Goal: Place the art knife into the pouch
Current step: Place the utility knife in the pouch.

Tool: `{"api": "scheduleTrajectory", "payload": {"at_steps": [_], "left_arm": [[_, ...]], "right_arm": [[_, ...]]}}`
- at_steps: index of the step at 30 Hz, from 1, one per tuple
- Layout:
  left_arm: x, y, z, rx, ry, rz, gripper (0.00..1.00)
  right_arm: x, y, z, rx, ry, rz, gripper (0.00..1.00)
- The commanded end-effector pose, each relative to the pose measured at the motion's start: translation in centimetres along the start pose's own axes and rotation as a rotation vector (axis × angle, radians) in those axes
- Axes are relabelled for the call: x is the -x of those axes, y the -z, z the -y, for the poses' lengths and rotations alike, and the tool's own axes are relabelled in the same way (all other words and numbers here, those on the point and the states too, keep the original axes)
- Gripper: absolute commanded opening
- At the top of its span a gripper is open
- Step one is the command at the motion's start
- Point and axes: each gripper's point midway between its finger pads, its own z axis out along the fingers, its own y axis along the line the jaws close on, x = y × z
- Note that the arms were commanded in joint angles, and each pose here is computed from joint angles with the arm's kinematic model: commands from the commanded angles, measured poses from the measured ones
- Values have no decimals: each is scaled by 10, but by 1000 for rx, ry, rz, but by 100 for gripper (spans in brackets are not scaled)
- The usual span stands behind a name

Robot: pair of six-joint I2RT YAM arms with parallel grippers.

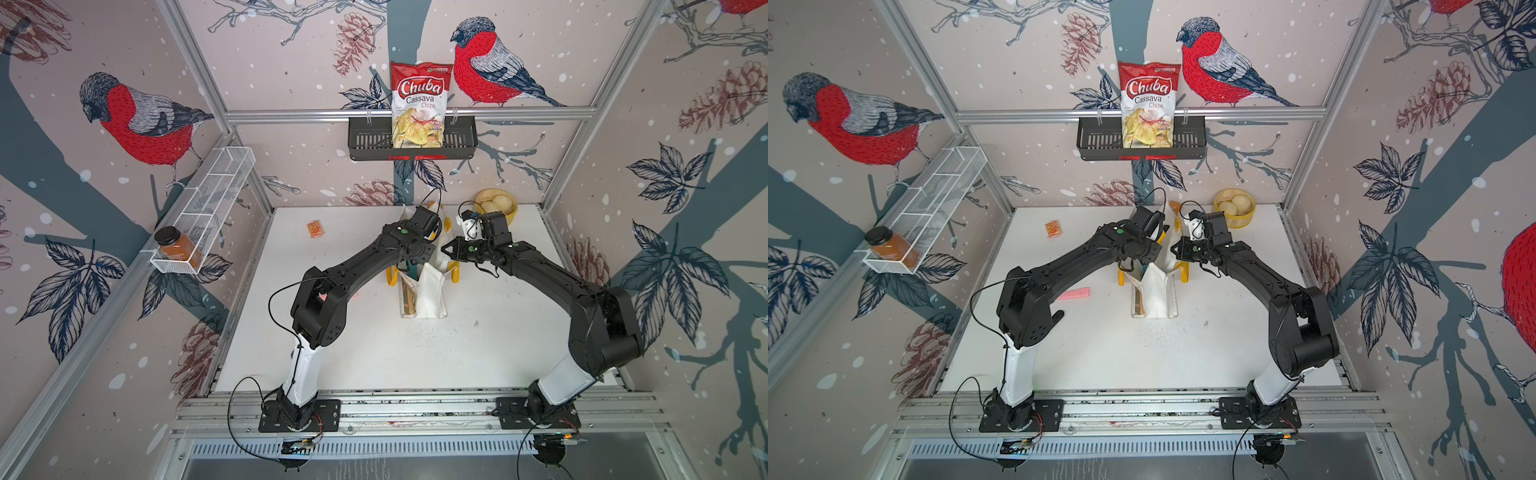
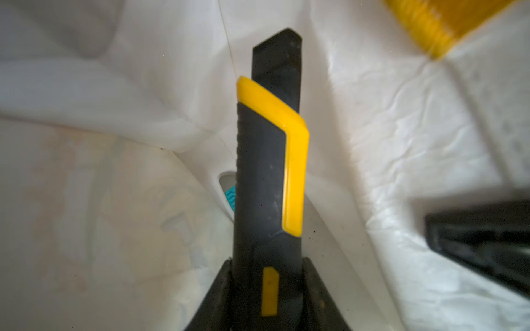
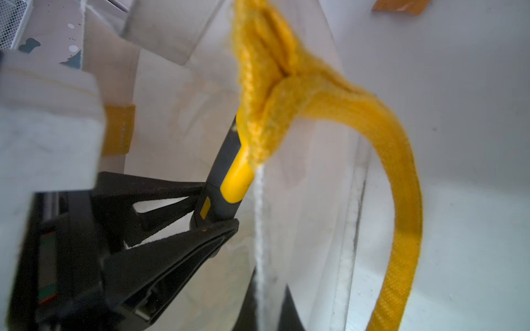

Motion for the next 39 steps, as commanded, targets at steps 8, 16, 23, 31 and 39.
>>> {"api": "scheduleTrajectory", "payload": {"at_steps": [8,16,23,31,39], "left_arm": [[-20,-12,4,-3,-38,-144,24],[-29,-16,8,-41,-41,-188,38],[-45,-27,12,-64,-41,-234,38],[-68,-42,14,-65,-31,-289,37],[-87,-33,-5,30,-76,-356,62]], "right_arm": [[4,6,-6,-1,16,5,0],[7,13,-2,-13,11,15,0],[7,16,-1,-13,12,22,0],[7,17,-1,-10,10,23,0],[14,30,13,-45,-6,42,0]]}}
